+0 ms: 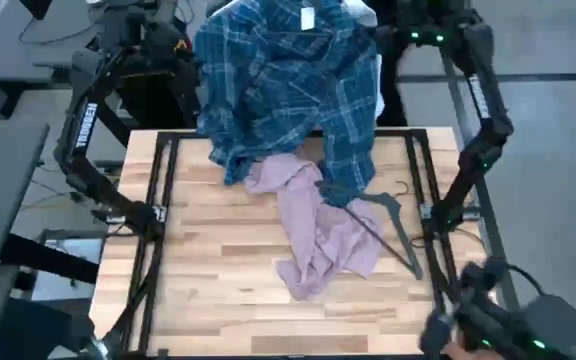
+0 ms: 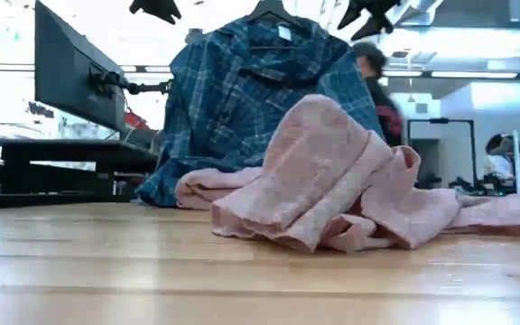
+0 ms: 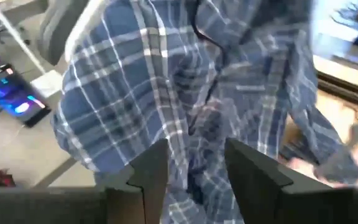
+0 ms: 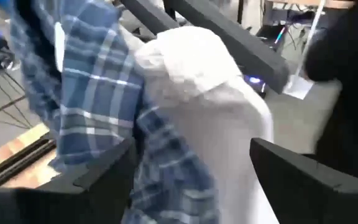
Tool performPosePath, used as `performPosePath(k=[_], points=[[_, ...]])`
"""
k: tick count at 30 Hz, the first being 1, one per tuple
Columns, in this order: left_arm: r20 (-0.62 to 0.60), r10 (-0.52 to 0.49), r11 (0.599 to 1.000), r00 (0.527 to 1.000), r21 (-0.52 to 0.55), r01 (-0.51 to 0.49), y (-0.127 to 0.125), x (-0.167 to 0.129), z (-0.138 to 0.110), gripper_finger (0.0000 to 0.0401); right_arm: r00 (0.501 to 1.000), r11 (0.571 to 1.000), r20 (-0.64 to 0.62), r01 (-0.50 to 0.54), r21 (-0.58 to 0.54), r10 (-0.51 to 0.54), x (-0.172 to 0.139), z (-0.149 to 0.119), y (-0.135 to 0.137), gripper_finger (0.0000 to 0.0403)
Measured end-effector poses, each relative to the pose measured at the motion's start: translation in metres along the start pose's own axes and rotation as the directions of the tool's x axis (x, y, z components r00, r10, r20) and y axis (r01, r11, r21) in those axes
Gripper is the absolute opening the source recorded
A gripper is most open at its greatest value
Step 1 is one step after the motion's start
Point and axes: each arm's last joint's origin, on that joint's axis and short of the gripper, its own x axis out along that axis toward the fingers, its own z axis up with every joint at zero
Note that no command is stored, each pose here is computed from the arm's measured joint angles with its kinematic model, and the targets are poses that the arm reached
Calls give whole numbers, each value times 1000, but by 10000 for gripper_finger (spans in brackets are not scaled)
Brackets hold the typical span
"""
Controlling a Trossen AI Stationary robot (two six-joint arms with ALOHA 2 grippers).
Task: Hang clothes
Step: Hang the blue long sleeve on the hanger rack
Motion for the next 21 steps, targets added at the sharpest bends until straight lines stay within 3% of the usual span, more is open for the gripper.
performPosePath(k=[2,5,9,12,14,17,21], points=[[-19,1,1000,1000,-24,-1,2,11,-1,141,998,999,-47,-37,18,38,-2,-5,3,301],[-53,-2,999,999,-44,0,5,30,-3,141,970,979,-140,-201,11,201,11,-17,20,302],[-62,-5,997,998,-75,1,9,55,-3,141,905,914,-214,-395,-92,369,42,-37,62,302],[-19,2,996,1000,-87,-4,11,63,1,141,875,859,-161,-482,-176,457,68,-48,99,302],[-3,7,997,1000,-74,-7,13,64,2,141,882,848,-76,-468,-249,465,81,-50,122,302],[3,10,999,1000,-39,-10,14,69,2,141,935,899,99,-294,-324,341,92,-46,151,302],[-1,14,1000,1000,25,-14,16,70,2,141,951,938,163,-211,-276,262,127,-48,169,302]])
